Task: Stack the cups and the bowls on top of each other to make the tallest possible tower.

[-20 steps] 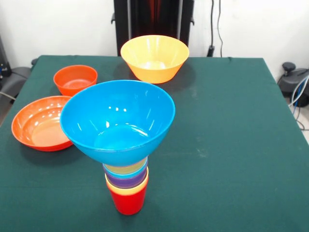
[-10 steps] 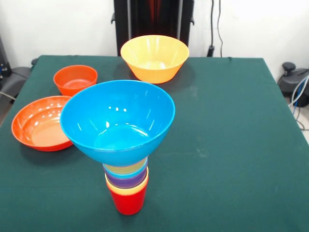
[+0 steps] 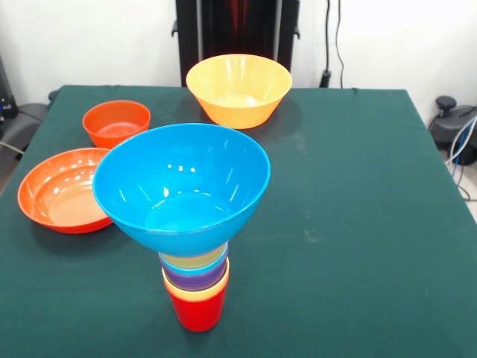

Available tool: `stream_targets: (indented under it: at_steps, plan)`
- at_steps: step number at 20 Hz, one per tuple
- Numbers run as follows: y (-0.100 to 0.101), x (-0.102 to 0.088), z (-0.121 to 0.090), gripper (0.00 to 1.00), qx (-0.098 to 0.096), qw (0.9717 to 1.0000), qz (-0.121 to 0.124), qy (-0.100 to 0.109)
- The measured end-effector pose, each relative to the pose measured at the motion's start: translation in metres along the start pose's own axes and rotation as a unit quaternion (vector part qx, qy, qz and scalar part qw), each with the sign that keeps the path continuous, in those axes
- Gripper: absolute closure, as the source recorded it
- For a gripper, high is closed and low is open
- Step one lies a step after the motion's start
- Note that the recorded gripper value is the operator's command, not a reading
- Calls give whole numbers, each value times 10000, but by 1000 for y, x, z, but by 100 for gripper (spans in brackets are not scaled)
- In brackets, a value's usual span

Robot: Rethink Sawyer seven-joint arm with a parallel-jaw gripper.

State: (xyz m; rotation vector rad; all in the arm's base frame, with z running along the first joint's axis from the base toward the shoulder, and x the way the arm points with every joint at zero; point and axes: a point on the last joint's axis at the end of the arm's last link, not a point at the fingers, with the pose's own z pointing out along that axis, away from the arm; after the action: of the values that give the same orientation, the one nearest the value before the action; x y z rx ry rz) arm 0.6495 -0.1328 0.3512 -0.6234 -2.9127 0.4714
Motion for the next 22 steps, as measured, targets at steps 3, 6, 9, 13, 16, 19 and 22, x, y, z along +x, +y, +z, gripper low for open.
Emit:
stream_targets:
  at_steps: [3,6,9,13,16,19,22]
  plan:
    - [-9,1,10,0,-19,9999,37,-92]
    - [-22,-1,26,0,-71,9997,90,-205]
    - [-32,-5,40,0,-171,9994,139,-249]
    - [-45,-11,58,0,-327,9990,190,-253]
    - [-56,-17,69,0,-460,9985,184,-214]
    - [-64,-22,77,0,-547,9982,153,-186]
    - [-76,-29,87,0,-672,9976,75,-158]
